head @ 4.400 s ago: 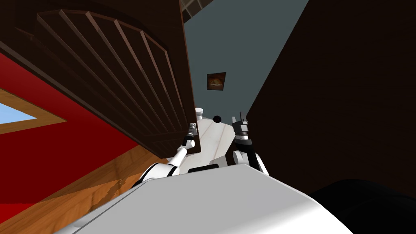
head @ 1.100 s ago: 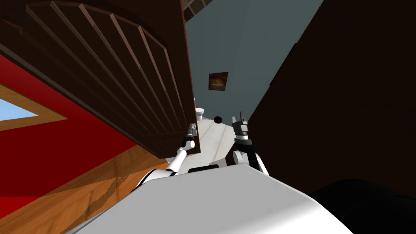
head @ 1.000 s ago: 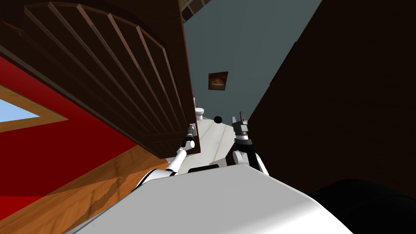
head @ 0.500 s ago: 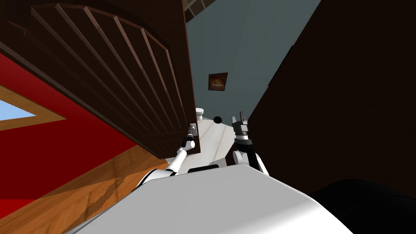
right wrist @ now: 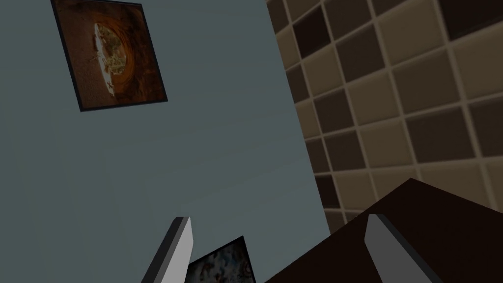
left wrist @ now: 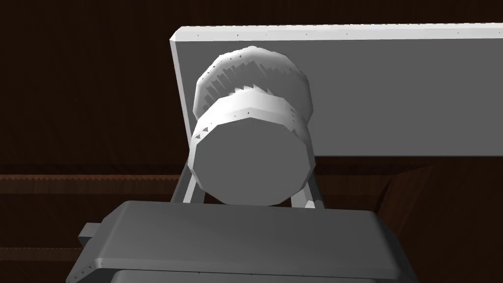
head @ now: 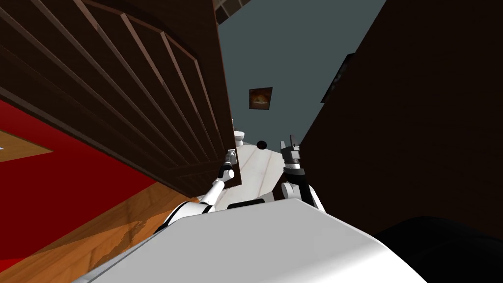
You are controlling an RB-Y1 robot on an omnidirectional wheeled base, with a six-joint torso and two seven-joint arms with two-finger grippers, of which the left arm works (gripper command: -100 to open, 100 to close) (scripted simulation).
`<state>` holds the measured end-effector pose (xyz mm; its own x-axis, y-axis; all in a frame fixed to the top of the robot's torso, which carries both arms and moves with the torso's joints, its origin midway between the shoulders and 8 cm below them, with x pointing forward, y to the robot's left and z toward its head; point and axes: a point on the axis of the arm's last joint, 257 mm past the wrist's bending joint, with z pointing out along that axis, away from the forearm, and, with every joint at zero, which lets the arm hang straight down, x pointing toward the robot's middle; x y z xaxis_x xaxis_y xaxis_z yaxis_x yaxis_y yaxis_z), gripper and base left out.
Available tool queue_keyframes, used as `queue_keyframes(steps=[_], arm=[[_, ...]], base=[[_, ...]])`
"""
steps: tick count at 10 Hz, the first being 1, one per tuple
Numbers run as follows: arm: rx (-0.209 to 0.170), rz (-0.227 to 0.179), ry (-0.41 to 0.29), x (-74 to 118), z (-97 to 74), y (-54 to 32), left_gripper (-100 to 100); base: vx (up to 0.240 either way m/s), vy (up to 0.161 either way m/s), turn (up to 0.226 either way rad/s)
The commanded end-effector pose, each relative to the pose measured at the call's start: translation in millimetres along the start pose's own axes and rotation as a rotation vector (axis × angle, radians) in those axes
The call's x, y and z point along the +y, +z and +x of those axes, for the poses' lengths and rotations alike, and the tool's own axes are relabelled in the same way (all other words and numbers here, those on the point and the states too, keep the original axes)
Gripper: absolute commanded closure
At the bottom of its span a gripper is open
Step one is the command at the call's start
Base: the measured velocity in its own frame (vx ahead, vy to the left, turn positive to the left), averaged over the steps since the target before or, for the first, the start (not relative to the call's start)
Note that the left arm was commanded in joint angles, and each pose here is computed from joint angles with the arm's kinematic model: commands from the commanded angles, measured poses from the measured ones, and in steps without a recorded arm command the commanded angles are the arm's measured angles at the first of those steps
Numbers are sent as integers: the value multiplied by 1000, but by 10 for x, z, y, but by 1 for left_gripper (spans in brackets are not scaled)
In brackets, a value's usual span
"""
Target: Push the door open
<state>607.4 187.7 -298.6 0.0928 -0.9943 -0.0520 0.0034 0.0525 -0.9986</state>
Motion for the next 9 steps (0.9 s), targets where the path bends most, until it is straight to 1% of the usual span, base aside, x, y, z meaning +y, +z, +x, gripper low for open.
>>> queue_keyframes(steps=[1,2,3,4,9], arm=[[-27,14,5,-63,-162,26,100],[-68,21,10,-80,-322,50,100],[-66,22,11,-80,-343,38,-100],[-83,26,15,-91,-405,48,-100],[-136,33,17,-114,-546,64,-100]], base=[[49,25,32],[83,37,-84],[4,46,-136],[-113,50,-116],[-106,16,-93]])
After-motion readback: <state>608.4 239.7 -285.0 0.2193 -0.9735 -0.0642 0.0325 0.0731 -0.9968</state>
